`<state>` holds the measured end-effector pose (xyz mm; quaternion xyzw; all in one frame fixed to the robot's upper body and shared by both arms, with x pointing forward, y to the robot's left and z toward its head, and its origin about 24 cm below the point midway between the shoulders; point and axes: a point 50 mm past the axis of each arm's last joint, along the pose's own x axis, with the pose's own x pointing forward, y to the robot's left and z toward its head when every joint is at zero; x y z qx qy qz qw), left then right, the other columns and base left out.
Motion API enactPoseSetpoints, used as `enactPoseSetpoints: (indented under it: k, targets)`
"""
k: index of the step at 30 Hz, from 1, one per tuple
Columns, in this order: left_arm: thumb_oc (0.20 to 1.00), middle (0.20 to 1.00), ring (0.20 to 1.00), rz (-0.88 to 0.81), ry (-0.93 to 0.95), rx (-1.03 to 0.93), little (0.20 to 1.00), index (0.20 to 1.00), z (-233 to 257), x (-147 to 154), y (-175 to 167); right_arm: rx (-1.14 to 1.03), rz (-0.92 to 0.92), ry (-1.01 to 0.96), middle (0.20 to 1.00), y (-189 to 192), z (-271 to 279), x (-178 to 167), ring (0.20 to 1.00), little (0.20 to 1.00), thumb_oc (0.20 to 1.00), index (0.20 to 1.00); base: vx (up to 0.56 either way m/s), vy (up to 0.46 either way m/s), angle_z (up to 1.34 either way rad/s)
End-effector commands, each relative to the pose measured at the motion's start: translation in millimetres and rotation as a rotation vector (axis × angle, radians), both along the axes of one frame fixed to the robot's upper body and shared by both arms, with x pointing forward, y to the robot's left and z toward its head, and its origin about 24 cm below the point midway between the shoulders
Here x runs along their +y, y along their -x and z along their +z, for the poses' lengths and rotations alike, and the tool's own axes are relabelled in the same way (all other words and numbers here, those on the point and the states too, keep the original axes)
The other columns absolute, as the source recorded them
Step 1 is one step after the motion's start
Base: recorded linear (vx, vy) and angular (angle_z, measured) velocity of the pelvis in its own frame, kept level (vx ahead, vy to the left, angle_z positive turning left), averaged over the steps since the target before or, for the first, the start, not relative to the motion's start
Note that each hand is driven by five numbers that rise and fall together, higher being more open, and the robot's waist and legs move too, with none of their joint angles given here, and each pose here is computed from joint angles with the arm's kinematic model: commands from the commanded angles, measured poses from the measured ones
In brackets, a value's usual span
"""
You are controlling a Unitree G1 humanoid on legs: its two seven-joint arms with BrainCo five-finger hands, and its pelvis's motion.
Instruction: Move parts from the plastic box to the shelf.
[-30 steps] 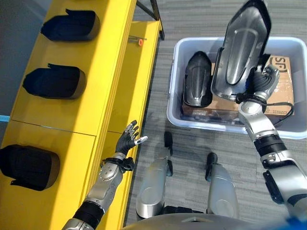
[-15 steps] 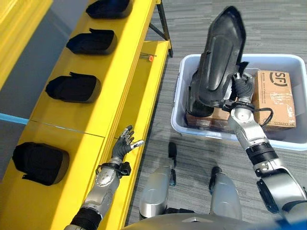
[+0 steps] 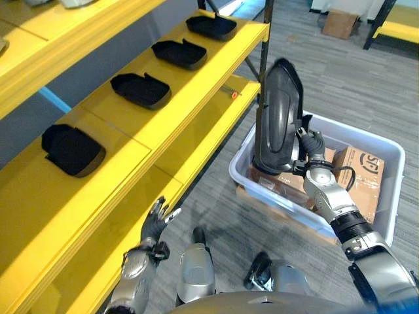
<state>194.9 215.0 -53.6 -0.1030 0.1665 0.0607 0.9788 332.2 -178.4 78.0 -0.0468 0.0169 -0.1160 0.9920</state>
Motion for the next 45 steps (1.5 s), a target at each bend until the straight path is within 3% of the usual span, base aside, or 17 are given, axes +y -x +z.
enactPoseSetpoints:
  k: [1,6,10,22,26,33,45]
  targets:
    - [1.000,1.000,1.000,-0.072,-0.107,-0.144,1.000,1.000,30.0,-3.7,-16.2,-0.213,0.082,-0.061,0.200,-6.2,47.9,12.9,0.200,0.200,0.200,0.200,-0.20,0.478,0.60]
    - [1.000,1.000,1.000,-0.138,-0.155,-0.131,1.000,1.000,31.6,-18.9,-18.7,-0.168,0.179,-0.176,0.200,-1.7,40.5,26.9,0.200,0.200,0.200,0.200,-0.05,0.547,0.44]
    - [1.000,1.000,1.000,-0.106,-0.162,-0.147,1.000,1.000,36.9,-12.7,-17.7,-0.174,0.294,-0.212,0.200,-4.8,48.4,63.3,0.200,0.200,0.200,0.200,-0.10,0.368,0.65]
    - [1.000,1.000,1.000,-0.201,-0.183,-0.258,1.000,1.000,59.4,-23.0,-30.4,-0.210,0.418,-0.319,0.200,-1.9,73.8,114.1,0.200,0.200,0.200,0.200,-0.08,0.267,0.44]
    - [1.000,1.000,1.000,-0.280,-0.178,-0.215,1.000,1.000,51.5,-35.0,-27.9,-0.147,0.343,-0.306,0.200,7.4,48.2,105.4,0.200,0.200,0.200,0.200,0.11,0.206,0.97]
    - [1.000,1.000,1.000,-0.263,-0.171,-0.143,1.000,1.000,36.3,-39.7,-15.9,-0.045,0.372,-0.208,0.200,10.2,16.4,88.5,0.200,0.200,0.200,0.200,0.17,-0.022,0.21]
    - [1.000,1.000,1.000,-0.366,-0.145,-0.192,1.000,1.000,51.0,-47.4,-34.3,-0.089,0.331,-0.034,0.200,4.6,20.6,74.8,0.200,0.200,0.200,0.200,0.03,-0.071,0.50]
